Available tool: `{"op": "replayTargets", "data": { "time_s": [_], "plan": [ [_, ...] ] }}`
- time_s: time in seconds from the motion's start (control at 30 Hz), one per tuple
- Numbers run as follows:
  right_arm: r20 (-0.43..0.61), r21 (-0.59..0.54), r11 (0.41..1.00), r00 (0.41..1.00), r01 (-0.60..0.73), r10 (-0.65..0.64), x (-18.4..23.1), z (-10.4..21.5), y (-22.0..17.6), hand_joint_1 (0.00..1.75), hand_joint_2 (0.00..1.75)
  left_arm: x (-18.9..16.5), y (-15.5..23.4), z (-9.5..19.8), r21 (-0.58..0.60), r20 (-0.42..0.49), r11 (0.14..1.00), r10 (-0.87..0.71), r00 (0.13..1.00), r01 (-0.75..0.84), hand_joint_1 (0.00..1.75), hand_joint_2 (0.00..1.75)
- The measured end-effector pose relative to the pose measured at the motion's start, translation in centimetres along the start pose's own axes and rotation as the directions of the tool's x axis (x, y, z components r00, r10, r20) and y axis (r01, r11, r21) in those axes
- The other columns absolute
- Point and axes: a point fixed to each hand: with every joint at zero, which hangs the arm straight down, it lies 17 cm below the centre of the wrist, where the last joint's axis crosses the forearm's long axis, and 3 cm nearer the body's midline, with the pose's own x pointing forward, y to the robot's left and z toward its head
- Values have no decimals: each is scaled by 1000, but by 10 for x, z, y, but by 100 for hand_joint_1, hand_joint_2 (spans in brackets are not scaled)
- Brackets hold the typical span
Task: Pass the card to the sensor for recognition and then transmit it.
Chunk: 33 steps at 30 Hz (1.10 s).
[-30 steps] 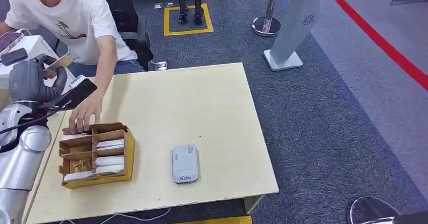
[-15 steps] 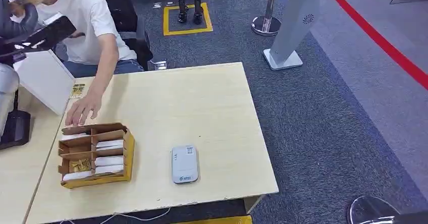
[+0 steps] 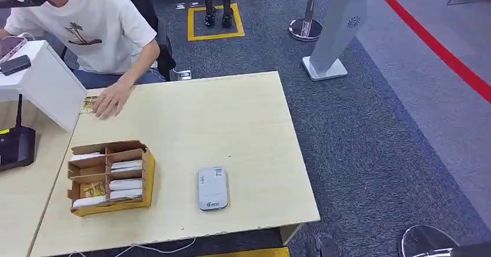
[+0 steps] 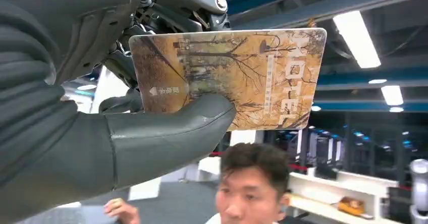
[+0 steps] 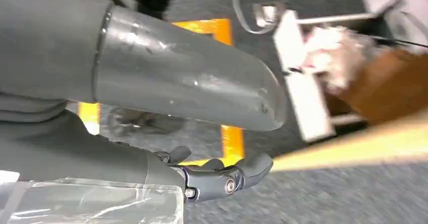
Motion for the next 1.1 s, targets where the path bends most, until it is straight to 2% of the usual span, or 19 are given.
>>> {"op": "replayTargets", "data": {
  "time_s": [0.17, 0.4, 0.63, 0.87, 1.1],
  "plan": [
    [58, -40, 998, 997, 51, -49, 17, -4, -13, 0, 0, 27, -7, -1, -3, 36, 1000, -12, 999, 12, 175, 175],
    [140, -77, 992, 986, 96, -85, 42, -10, -28, 0, 0, 99, -37, 15, 8, 166, 998, -67, 984, 66, 175, 175],
    [200, -107, 987, 975, 123, -100, 68, -17, -41, 0, 0, 150, -98, 65, -27, 280, 996, -76, 957, 87, 175, 175],
    [217, -148, 982, 972, 119, -85, 82, -21, -61, 0, 0, 168, -150, 124, -60, 337, 993, -80, 938, 106, 175, 175],
    [214, -171, 980, 975, 102, -64, 85, -22, -74, 0, 0, 175, -170, 157, -74, 376, 991, -77, 923, 113, 175, 175]
  ]
}}
